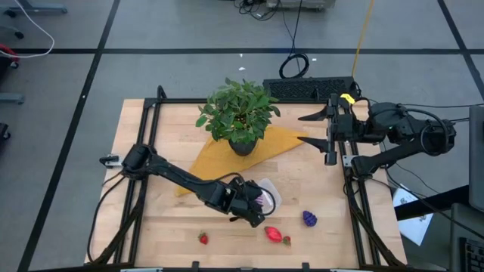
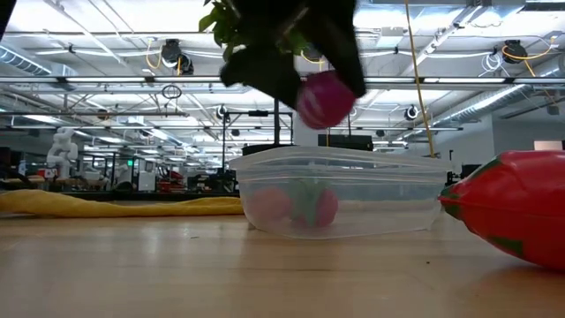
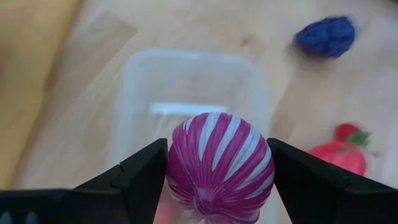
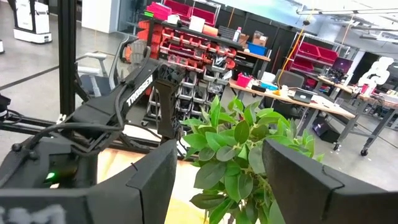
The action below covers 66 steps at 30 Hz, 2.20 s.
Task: Pick and placing Produce into tupperware
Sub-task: Put the onion into the transparent bin
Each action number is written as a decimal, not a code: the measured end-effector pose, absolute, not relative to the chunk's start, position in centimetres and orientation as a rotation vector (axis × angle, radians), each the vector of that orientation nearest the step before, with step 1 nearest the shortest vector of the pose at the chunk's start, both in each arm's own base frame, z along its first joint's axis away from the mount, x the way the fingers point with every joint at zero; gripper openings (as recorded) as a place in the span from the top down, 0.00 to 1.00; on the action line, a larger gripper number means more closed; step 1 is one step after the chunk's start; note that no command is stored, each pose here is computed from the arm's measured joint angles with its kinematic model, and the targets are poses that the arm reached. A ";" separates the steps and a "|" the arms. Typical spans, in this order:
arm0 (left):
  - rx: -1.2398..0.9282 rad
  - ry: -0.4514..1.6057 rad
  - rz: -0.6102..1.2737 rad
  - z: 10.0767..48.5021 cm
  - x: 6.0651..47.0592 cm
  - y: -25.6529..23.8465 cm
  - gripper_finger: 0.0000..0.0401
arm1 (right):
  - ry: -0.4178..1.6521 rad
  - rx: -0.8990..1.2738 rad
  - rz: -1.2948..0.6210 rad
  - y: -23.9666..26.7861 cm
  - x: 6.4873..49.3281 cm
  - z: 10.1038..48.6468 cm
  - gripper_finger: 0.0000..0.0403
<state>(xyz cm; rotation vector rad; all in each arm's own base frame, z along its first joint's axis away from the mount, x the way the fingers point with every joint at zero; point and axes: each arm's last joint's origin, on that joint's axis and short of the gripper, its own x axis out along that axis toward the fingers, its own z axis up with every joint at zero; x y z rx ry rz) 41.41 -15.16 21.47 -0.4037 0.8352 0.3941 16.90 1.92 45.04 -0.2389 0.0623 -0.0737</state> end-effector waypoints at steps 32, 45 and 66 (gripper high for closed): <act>-0.320 0.916 0.452 18.7 41.6 -14.8 0.32 | 0.069 -0.236 -0.073 2.0 17.1 44.9 0.43; -0.303 0.922 0.448 18.7 41.6 -14.8 0.32 | 0.070 -0.233 -0.073 2.0 17.1 44.9 0.43; -0.301 0.928 0.438 18.7 41.5 -15.1 0.32 | 0.070 -0.233 -0.073 2.0 17.1 44.9 0.43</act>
